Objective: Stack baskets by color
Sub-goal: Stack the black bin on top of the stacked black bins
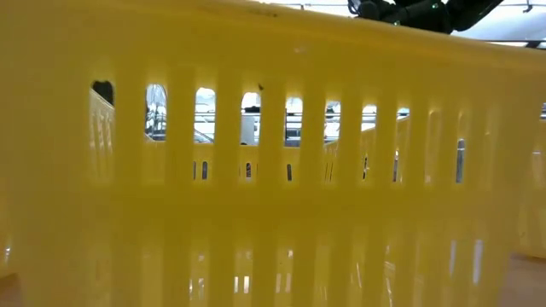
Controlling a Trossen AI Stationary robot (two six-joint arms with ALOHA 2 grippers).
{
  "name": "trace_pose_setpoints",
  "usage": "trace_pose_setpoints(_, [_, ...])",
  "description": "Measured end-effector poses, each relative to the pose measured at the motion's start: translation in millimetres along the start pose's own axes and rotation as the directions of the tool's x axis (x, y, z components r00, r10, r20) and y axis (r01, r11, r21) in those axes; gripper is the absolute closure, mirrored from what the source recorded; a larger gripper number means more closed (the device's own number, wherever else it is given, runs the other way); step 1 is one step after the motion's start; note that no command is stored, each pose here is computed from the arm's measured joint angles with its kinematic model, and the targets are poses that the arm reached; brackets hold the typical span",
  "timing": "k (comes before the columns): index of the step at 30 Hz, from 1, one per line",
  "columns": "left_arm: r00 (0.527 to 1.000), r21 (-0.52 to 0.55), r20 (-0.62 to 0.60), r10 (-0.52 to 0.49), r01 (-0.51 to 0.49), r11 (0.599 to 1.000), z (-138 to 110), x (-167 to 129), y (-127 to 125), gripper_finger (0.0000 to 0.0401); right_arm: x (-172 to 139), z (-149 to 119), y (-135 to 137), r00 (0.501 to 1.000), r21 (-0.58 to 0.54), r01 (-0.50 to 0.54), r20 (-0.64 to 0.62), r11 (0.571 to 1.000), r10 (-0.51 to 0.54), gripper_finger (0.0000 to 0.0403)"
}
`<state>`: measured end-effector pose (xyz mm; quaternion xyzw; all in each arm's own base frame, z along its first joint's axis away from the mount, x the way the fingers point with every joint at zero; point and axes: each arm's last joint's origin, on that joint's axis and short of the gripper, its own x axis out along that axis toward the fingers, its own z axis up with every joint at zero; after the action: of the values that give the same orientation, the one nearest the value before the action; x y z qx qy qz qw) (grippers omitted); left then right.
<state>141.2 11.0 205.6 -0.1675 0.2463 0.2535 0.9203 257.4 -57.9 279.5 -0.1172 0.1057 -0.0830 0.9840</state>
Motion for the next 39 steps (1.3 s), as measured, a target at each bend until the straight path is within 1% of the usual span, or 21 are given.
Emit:
trace_pose_setpoints(2, [0.999, 0.010, -0.035, 0.025, -0.024, 1.000, 4, 5, -1, 0.0254, 0, 0, 0, 1.000, 0.005, -0.001, -0.004, 1.000, 0.001, 0.0288])
trace_pose_setpoints(7, [0.990, 0.025, -0.138, -0.017, 0.021, 0.999, 16, 18, -4, 0.0211, 0, -2, 1, 1.000, 0.006, -0.006, -0.021, 1.000, 0.006, 0.0288])
trace_pose_setpoints(10, [0.984, 0.028, -0.178, -0.011, 0.016, 0.999, 24, 26, -3, 0.0200, 0, -2, 1, 1.000, 0.006, -0.017, -0.022, 1.000, 0.017, 0.0288])
trace_pose_setpoints(13, [0.978, 0.035, -0.206, -0.007, 0.015, 0.999, 33, 34, -1, 0.0199, 0, -2, 1, 0.999, 0.006, -0.032, -0.018, 0.999, 0.032, 0.0288])
trace_pose_setpoints(15, [0.977, 0.040, -0.214, -0.017, 0.026, 0.999, 42, 37, 0, 0.0203, 0, -2, 1, 0.999, 0.009, -0.032, -0.018, 0.999, 0.033, 0.0288])
trace_pose_setpoints(17, [0.973, 0.054, -0.231, -0.004, 0.017, 0.998, 51, 39, 1, 0.0208, 0, -3, 2, 0.999, 0.009, -0.040, -0.020, 0.999, 0.040, 0.0288])
trace_pose_setpoints(21, [0.952, 0.093, -0.304, 0.031, -0.003, 0.996, 65, 47, 4, 0.0221, 0, -3, 2, 0.998, 0.010, -0.055, -0.017, 0.998, 0.055, 0.0288])
trace_pose_setpoints(23, [0.939, 0.123, -0.344, 0.031, 0.012, 0.992, 70, 54, 5, 0.0226, 0, -3, 3, 0.998, 0.010, -0.062, -0.016, 0.998, 0.062, 0.0288])
trace_pose_setpoints(28, [0.886, 0.188, -0.465, -0.006, 0.105, 0.976, 69, 70, 5, 0.0228, 1, -3, 4, 0.994, 0.026, -0.108, -0.009, 0.994, 0.108, 0.0289])
trace_pose_setpoints(32, [0.855, 0.225, -0.518, -0.025, 0.164, 0.961, 69, 80, 3, 0.0225, 1, -3, 4, 0.994, 0.027, -0.110, -0.012, 0.994, 0.110, 0.0289])
trace_pose_setpoints(36, [0.821, 0.204, -0.565, -0.083, 0.236, 0.950, 67, 85, 0, 0.0223, 1, -4, 5, 0.993, 0.036, -0.113, -0.020, 0.993, 0.114, 0.0289])
trace_pose_setpoints(39, [0.802, 0.201, -0.593, -0.076, 0.239, 0.950, 65, 87, -1, 0.0225, 1, -5, 5, 0.992, 0.039, -0.121, -0.022, 0.992, 0.122, 0.0289])
